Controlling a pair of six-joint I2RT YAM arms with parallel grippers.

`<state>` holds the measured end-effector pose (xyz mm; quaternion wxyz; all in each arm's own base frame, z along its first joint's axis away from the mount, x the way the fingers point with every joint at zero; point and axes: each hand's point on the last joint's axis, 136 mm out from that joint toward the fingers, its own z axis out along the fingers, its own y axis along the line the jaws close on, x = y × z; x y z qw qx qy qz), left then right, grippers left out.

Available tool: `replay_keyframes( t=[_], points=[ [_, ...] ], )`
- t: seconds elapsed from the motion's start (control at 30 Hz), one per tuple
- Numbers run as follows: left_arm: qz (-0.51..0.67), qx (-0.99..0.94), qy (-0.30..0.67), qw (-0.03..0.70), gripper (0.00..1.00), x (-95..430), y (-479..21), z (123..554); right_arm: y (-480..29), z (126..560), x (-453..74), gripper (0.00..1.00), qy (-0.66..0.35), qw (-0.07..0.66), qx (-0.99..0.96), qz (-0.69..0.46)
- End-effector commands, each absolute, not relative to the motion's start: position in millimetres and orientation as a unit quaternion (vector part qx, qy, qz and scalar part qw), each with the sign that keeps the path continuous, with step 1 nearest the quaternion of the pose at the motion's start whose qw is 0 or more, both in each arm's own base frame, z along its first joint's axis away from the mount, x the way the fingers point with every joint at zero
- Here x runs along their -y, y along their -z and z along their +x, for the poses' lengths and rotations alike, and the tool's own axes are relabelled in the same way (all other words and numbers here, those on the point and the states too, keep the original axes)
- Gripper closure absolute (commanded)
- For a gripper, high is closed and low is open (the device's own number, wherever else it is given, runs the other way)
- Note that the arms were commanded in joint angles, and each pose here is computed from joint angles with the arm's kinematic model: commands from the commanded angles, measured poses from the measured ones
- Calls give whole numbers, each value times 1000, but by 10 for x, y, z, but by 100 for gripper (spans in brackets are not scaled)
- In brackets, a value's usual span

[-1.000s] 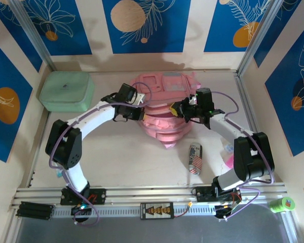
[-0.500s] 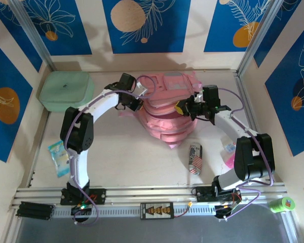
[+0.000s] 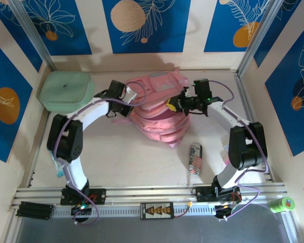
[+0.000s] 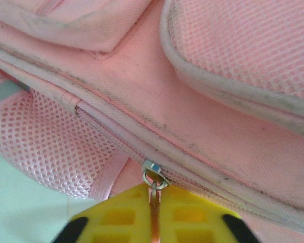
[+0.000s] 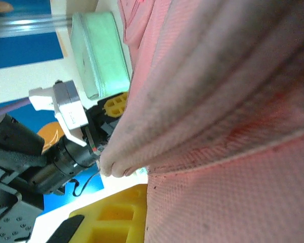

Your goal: Pack the student bag

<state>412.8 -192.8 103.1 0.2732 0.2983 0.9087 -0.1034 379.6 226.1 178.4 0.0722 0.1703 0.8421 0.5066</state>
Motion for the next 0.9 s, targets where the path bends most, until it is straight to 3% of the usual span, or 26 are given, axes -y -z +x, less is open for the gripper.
replay_keyframes(
  t=[0.0, 0.1, 0.17, 0.23, 0.37, 0.47, 0.63, 0.67, 0.87],
  points=[
    [223, -916, 87, 322, 74, 1662, -1250, 4099, -1819, 3852, -2466, 93, -503, 91, -849, 133],
    [203, -913, 90, 341, 54, 1600, -1330, 3990, -1732, 3842, -2530, 87, -485, 98, -859, 129],
    [198, -907, 83, 362, 48, 1550, -1448, 3962, -1678, 3831, -2465, 82, -466, 99, -868, 140],
    [185, -898, 73, 393, 42, 1485, -1607, 3955, -1671, 3808, -2335, 72, -440, 107, -879, 150],
    [148, -872, 81, 460, 22, 1423, -1961, 3961, -1750, 3659, -1978, 37, -366, 156, -906, 147],
    [123, -851, 108, 499, 2, 1447, -2189, 3957, -1742, 3496, -1666, 28, -295, 178, -927, 151],
    [110, -833, 130, 527, 0, 1477, -2395, 3975, -1571, 3145, -1285, 10, -210, 182, -947, 158],
    [107, -833, 130, 527, 0, 1473, -2406, 3985, -1522, 3059, -1231, 3, -196, 180, -951, 160],
    [70, -839, 127, 524, 0, 1413, -2434, 4053, -1154, 2586, -884, 1, -103, 138, -967, 188]
  ],
)
